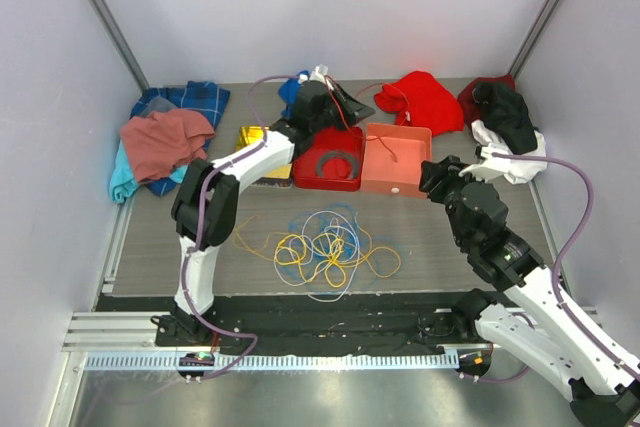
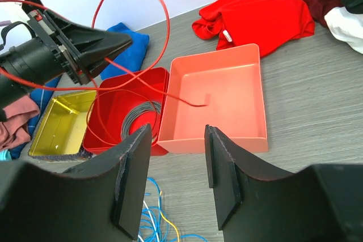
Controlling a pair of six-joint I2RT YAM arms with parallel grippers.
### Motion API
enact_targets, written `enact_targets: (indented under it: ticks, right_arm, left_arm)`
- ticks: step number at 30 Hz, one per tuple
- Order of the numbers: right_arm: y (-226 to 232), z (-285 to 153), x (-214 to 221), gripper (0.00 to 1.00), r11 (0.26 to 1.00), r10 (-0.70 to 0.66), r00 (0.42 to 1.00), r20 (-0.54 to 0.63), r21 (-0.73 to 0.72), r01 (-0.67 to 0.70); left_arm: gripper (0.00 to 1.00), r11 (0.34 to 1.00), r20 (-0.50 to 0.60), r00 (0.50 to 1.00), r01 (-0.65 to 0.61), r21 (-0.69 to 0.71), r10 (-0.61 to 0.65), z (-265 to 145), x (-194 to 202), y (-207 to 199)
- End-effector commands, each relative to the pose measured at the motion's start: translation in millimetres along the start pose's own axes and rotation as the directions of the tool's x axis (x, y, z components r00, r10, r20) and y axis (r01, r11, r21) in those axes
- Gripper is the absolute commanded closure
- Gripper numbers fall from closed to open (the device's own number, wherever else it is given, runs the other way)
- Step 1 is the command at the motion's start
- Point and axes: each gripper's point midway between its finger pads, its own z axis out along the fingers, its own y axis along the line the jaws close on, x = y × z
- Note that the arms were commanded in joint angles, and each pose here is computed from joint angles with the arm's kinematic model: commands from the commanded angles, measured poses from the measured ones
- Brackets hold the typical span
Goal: Untangle the cables
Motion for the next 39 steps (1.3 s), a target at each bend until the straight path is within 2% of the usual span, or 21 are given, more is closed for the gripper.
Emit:
enact_targets:
  ticks: [1, 8, 18, 26, 33, 36, 38, 39]
  right_arm:
    - [-1, 0, -3, 0.50, 1.000, 0.000, 1.000, 0.017, 0.008, -0.001]
    - [-5, -2, -2, 0.50, 1.000, -0.003, 1.000, 0.019, 0.018, 0.002]
    - [-4, -2, 1, 0.50, 1.000, -0.002, 1.000, 0.010, 0.012, 0.001]
    - [-4, 0, 4, 0.50, 1.000, -0.006, 1.000, 0.004, 0.010, 0.006]
    - [-2, 3, 10, 0.50, 1.000, -0.008, 1.000, -0.012, 0.004, 0.008]
    - [-1, 3, 12, 0.50, 1.000, -0.008, 1.000, -0.020, 0.000, 0.008]
    - [-1, 4, 12, 0.50, 1.000, -0.008, 1.000, -0.020, 0.001, 0.008]
    - [-1, 3, 12, 0.50, 1.000, -0.006, 1.000, -0.019, -0.002, 0.006]
  left_arm:
    - [1.00, 0.968, 0.042, 0.973, -0.219, -0.125, 0.226, -28, -35, -13]
    - [1.00, 0.849, 0.054, 0.910, -0.360, -0.386, 0.410, -53, -68, 16]
    - [1.00, 0.725, 0.077, 0.833, -0.428, -0.541, 0.548, -85, -111, 15]
    - [1.00, 0.583, 0.005, 0.778, -0.466, -0.666, 0.628, -104, -124, 37]
    - [1.00, 0.534, -0.065, 0.768, -0.501, -0.681, 0.638, -109, -119, 50]
    - [1.00, 0.505, -0.131, 0.776, -0.518, -0.691, 0.617, -103, -115, 64]
    - [1.00, 0.469, -0.209, 0.789, -0.530, -0.706, 0.577, -98, -105, 91]
    - [1.00, 0.477, -0.203, 0.790, -0.529, -0.702, 0.578, -95, -110, 84]
